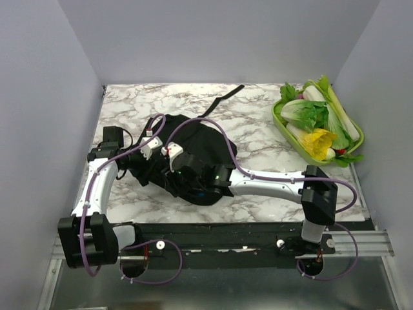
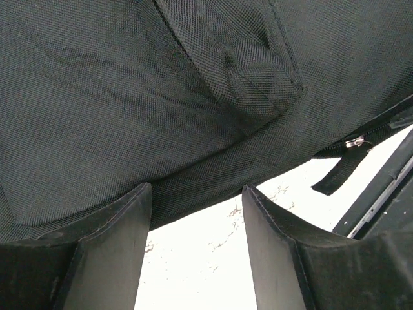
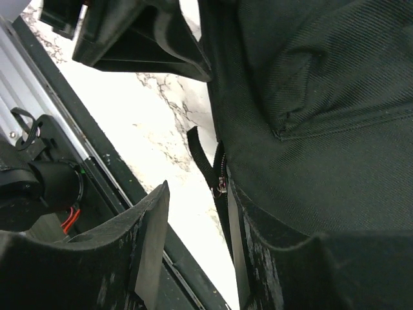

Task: Pack the student bag
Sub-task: Adjust the student bag at the center of the board.

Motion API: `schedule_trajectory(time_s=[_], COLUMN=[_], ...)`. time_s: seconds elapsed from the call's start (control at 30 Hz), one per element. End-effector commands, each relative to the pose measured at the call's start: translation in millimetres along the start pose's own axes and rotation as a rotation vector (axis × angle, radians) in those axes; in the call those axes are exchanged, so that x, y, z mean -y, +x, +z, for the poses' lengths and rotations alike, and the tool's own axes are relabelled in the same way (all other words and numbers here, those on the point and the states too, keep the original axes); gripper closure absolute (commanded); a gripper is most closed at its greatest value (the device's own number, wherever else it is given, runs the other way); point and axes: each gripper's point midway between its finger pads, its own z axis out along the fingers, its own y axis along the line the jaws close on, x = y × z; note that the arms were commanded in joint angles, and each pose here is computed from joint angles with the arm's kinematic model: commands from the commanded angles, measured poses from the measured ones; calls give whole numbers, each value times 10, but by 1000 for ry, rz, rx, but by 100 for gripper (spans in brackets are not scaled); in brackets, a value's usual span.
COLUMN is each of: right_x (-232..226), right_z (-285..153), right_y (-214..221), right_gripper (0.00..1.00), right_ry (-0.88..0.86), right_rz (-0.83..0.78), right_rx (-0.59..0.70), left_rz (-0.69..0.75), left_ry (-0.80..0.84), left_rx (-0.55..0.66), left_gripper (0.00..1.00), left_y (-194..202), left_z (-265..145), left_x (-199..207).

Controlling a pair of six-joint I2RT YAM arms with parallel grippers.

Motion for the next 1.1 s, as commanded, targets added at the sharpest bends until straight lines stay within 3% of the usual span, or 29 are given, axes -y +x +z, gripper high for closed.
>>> schedule_trajectory(time_s=[0.0,0.33,0.57,0.67,0.77,0.8,0.93,1.07], right_x=[-202,-170,31,377,1137,1590,2551,2882], right_z=[64,223,124,-88,-454,-606,-815,-722], right_y=[-132,-47,-218,-445,-673,-741,-399,-6], right_gripper=[50,41,40,39,37,37,34,34], right_ry=[-93,-85,45,146,285,382,678,710], right_rz=[-31,-143,-153,-81,82,147,262,344], right_rx=[27,-2,42,108,192,215,132,11], left_rz=[40,22,13,-5,-27,-20,-47,-41], left_ry=[-17,-25,-19,-26,-16,-27,10,6], left_rx=[56,108,123,145,196,219,291,275], left_gripper=[37,40,45,46,46,46,45,45], left_y=[-50,-215,-267,-343,-549,-678,-1042,-1189], left_z=[58,-8,-17,-46,-151,-226,-360,-252], left_x=[-49,-52,-53,-58,-36,-71,-32,-14])
